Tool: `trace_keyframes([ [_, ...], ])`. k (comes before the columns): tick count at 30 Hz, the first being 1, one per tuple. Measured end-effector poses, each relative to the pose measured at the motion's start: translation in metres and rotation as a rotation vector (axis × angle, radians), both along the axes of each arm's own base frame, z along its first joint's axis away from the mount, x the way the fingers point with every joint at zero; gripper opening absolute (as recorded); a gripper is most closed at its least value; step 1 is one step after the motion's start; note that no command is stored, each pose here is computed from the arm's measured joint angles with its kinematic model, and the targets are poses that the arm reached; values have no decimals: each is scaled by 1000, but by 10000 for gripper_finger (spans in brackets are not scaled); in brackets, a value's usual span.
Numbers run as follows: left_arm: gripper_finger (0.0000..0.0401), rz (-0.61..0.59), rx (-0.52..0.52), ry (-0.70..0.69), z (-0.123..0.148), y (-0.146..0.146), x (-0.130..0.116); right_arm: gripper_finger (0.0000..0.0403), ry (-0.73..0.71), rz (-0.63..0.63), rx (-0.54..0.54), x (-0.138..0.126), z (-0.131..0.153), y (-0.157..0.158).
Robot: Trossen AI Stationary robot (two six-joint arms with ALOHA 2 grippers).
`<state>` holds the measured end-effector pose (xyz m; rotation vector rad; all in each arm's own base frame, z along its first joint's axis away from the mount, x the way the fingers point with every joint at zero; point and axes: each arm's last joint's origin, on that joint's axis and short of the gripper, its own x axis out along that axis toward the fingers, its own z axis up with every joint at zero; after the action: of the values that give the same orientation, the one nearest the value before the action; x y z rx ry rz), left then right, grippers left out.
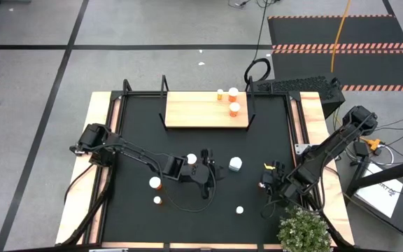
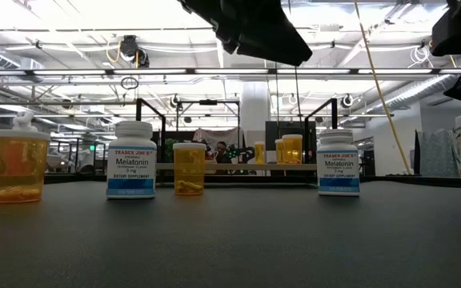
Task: Pick and place medicine bottles onto shelf by color
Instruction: Put the top right small orange pill bottle aligned with the other small orange pill bottle on the shelf
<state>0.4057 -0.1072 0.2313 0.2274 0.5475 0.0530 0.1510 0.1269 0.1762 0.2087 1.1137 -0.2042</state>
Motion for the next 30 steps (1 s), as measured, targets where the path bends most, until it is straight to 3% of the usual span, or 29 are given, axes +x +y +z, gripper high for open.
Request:
trace_keyframes([
  [10, 154, -51, -40, 9, 0, -1, 0, 134, -1, 14, -3, 2, 0, -1],
  [23, 154, -53, -37, 9, 0, -1, 0, 201, 24, 9, -50, -2, -1, -4],
  [30, 154, -53, -36, 9, 0, -1, 0, 196, 34, 30, -90, -3, -1, -6],
])
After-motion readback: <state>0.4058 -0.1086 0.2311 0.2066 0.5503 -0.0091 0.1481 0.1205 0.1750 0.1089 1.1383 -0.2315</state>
